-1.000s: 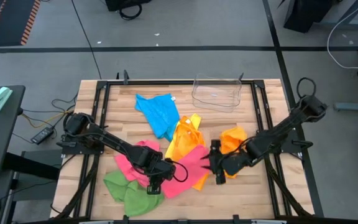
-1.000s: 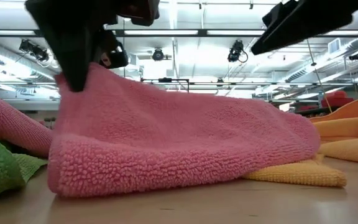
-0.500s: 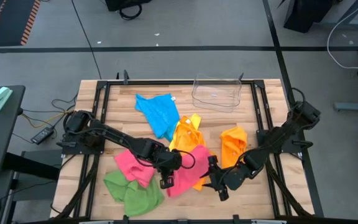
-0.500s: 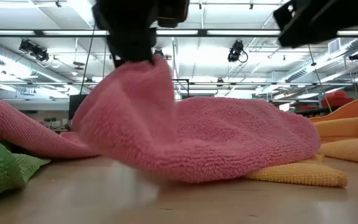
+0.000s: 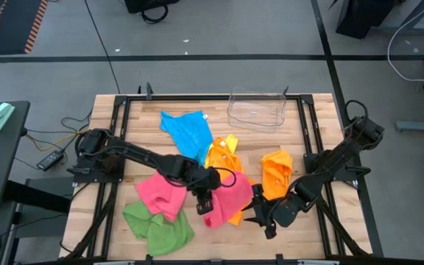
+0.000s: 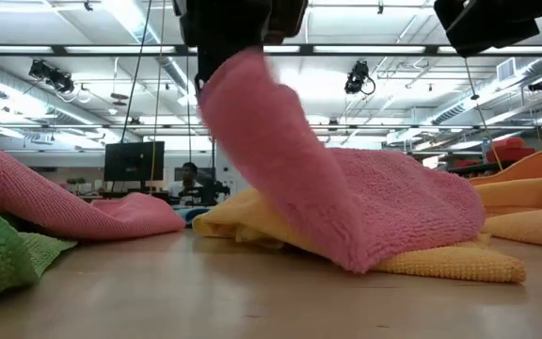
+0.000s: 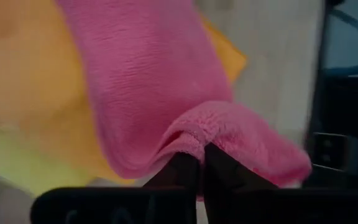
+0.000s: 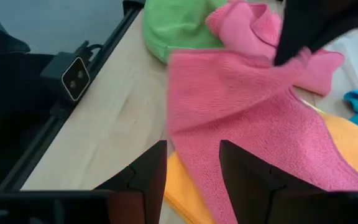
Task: Fold microfiber towels
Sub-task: Fold the top pink microfiber cloth
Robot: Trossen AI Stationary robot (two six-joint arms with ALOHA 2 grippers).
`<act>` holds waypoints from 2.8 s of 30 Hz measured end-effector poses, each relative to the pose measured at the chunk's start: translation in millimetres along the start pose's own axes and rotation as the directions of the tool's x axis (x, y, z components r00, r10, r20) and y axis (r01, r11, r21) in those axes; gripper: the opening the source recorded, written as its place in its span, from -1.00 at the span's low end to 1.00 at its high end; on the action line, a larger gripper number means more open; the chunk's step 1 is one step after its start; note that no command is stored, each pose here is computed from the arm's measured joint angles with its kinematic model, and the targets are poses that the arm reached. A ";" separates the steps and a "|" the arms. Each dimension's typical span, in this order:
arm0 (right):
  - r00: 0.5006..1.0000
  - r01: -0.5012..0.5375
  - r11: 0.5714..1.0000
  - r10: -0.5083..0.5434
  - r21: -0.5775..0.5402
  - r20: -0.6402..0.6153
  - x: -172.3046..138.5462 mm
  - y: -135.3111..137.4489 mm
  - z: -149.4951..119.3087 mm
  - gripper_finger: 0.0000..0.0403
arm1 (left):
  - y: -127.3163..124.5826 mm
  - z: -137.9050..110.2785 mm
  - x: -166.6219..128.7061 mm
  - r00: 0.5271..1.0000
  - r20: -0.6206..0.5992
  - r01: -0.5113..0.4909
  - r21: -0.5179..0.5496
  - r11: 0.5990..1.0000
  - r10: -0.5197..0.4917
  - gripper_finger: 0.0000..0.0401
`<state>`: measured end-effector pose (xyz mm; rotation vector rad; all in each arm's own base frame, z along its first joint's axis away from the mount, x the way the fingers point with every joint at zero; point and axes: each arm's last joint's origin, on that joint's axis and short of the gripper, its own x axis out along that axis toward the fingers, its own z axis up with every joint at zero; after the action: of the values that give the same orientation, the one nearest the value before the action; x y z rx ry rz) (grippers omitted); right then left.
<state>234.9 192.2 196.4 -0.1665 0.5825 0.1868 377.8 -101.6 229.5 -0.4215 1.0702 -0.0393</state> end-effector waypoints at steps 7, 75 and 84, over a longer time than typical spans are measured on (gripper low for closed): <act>1.000 0.005 1.000 -0.005 -0.027 -0.011 10.0 1.2 -4.4 -0.22 | 12.1 8.5 -1.4 0.999 0.030 -0.024 -0.049 0.999 0.026 -0.85; 0.892 0.387 0.737 -0.451 -0.554 0.024 151.8 77.7 5.5 0.11 | 29.4 10.8 41.4 0.998 0.006 -0.065 0.028 0.998 0.064 -0.39; 0.854 0.414 0.703 -0.520 -0.579 -0.022 165.5 59.6 3.7 0.14 | 29.5 10.5 41.5 0.998 0.003 -0.066 0.031 0.997 0.066 -0.40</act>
<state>359.2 271.9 100.7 -0.9107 0.6396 -0.1728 401.9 -80.8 188.5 -0.3583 1.0795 0.0032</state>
